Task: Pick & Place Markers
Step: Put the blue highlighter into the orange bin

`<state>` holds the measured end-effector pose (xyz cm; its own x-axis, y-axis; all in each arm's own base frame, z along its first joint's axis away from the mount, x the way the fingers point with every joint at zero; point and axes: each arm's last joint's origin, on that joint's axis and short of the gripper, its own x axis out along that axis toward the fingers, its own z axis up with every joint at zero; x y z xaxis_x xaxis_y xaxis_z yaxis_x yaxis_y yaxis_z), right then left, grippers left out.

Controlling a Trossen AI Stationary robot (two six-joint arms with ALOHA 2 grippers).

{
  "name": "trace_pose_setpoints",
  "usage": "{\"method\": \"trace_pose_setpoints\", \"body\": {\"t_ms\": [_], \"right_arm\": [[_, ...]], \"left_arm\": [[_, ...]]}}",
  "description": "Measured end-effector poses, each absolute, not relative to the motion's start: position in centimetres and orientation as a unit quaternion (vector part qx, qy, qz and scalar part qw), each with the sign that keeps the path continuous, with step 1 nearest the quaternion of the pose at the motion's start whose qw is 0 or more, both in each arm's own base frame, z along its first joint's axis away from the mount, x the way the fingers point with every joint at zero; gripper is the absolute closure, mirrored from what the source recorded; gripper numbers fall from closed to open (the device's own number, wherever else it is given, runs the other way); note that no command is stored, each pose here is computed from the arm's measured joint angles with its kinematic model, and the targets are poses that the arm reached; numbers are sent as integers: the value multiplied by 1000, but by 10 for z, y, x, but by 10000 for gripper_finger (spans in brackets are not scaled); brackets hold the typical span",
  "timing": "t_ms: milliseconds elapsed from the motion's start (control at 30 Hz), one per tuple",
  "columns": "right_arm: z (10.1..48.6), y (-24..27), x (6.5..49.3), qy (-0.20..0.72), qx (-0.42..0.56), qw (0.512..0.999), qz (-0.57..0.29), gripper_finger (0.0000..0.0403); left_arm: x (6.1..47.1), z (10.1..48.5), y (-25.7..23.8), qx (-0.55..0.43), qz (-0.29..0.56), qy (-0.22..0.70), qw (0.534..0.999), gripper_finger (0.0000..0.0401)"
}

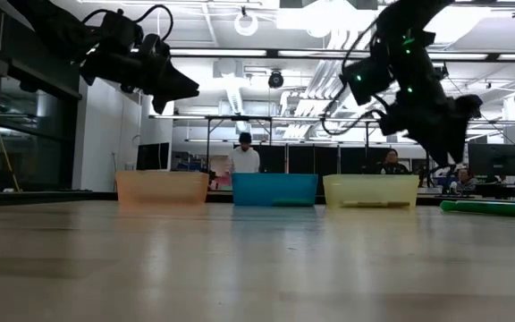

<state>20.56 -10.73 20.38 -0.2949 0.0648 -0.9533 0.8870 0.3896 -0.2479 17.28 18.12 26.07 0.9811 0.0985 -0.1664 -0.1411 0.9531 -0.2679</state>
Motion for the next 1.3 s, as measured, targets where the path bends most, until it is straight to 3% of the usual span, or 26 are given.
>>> {"method": "trace_pose_setpoints", "body": {"t_ms": [233,967,1300], "right_arm": [[176,-107,189,692,366,457,-422,198],[164,-145,161,671,397,464,-419,203],[165,-157,149,657,382,436,-483,203]], "left_arm": [[173,259,180,-151,50,84,984,302],[171,252,178,-160,46,110,980,302],[171,251,178,-158,45,114,980,302]]}}
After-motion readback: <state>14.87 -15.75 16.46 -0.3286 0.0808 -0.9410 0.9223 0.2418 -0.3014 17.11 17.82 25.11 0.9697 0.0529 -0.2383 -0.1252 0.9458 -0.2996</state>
